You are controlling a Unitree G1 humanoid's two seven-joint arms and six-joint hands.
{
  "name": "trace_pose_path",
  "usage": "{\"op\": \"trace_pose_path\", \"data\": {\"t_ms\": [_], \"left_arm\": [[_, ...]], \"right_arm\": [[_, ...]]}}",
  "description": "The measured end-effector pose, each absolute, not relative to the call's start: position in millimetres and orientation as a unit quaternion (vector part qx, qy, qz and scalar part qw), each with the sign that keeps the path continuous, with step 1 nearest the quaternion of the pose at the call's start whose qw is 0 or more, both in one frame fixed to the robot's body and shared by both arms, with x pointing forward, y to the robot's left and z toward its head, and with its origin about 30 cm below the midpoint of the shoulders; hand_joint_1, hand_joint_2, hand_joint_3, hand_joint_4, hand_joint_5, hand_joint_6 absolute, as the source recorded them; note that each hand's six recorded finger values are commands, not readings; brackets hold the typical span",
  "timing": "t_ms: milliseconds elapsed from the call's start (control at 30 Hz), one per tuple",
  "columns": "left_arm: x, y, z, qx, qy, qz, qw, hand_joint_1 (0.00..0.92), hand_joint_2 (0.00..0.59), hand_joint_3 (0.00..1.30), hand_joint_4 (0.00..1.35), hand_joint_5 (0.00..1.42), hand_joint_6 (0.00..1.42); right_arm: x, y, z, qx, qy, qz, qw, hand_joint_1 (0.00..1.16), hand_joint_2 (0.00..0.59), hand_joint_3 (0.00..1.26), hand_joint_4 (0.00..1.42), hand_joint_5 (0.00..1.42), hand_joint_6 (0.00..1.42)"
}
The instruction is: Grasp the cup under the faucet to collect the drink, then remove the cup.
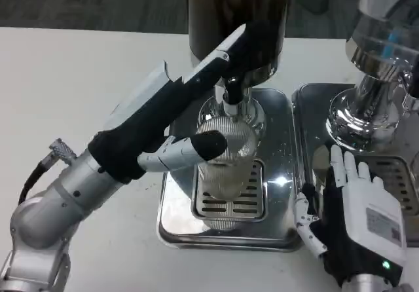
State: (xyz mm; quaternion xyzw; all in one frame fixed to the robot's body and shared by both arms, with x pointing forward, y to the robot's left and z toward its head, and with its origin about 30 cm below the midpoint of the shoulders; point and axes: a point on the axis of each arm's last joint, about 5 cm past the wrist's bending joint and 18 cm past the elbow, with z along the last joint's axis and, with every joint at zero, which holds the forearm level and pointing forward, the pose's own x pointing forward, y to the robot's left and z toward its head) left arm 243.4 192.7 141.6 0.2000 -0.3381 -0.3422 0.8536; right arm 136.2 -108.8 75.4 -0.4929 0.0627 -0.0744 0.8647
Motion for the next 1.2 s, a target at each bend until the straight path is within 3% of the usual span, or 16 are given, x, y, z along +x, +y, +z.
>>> {"op": "trace_pose_path", "data": {"t_ms": [800,1200], "left_arm": [[237.0,186.3,154.4,0.309,-0.365,-0.368,0.797,0.000,0.105,0.00,0.00,0.09,0.07],[234.8,182.6,154.0,0.328,-0.370,-0.369,0.787,0.000,0.110,0.00,0.00,0.09,0.08]], "right_arm": [[136.3,-111.4,74.9,-0.486,0.071,-0.081,0.867,0.27,0.552,0.00,0.00,0.00,0.00],[136.3,-111.1,74.7,-0.479,0.074,-0.080,0.871,0.28,0.552,0.00,0.00,0.00,0.00]]}}
